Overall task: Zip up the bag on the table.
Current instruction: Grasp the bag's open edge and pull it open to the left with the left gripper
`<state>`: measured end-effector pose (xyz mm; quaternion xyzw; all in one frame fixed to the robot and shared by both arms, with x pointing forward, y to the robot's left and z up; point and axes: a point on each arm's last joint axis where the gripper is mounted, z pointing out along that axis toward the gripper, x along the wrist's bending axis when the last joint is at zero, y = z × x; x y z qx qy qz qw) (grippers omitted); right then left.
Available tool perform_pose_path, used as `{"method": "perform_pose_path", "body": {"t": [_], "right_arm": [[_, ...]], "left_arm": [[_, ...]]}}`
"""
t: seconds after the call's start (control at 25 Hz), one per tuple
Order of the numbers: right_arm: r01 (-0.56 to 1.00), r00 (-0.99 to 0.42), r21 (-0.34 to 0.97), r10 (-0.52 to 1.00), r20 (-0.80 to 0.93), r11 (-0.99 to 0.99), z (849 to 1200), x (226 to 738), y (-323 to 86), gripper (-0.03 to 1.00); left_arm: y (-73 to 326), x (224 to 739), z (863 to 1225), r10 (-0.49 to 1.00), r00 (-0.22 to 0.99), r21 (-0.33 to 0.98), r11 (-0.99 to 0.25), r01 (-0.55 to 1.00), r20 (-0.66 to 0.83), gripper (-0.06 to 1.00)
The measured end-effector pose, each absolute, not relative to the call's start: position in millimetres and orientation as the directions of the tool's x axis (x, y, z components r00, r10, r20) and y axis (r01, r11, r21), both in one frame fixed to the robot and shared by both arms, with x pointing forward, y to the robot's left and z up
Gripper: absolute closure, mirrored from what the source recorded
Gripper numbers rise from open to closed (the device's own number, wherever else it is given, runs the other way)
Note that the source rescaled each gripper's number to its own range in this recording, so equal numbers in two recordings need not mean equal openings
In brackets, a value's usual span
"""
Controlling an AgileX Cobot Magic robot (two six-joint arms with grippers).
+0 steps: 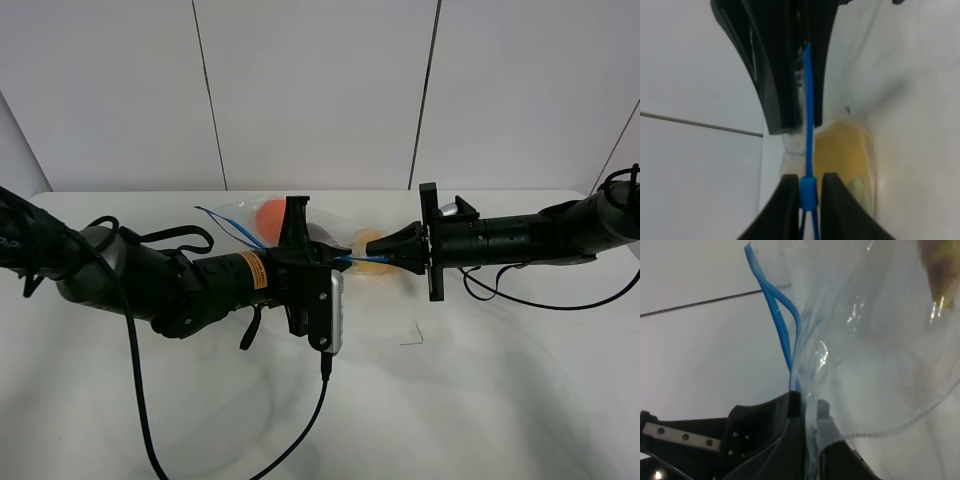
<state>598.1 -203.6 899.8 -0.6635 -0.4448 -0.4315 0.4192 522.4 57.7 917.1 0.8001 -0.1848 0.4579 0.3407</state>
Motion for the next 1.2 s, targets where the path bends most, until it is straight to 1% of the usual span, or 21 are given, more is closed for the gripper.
{"method": "perform_pose_path", "body": {"t": [0.12, 0.2, 0.8, 0.96, 1.2], "right_arm": [[0.952, 0.232, -0.172, 0.229, 0.945, -0.252, 900, 598, -204, 0.97], [0.952, 0.232, -0.172, 0.229, 0.945, -0.252, 900, 598, -204, 0.97], [0.952, 0.232, -0.173, 0.227, 0.946, -0.255, 900, 598, -204, 0.97], [0.952, 0.232, -0.175, 0.218, 0.948, -0.25, 901, 598, -203, 0.97], [0.953, 0.232, -0.177, 0.217, 0.948, -0.247, 901, 598, -202, 0.97]], "left_arm": [[58, 522, 917, 0.016, 0.512, 0.376, -0.7, -0.608, 0.859, 0.91], [58, 522, 917, 0.012, 0.512, 0.372, -0.701, -0.609, 0.859, 0.94], [61, 525, 919, 0.009, 0.491, 0.35, -0.713, -0.607, 0.871, 0.94], [77, 526, 923, 0.029, 0.493, 0.351, -0.738, -0.576, 0.87, 0.94], [118, 533, 924, 0.07, 0.499, 0.347, -0.801, -0.488, 0.864, 0.94]]}}
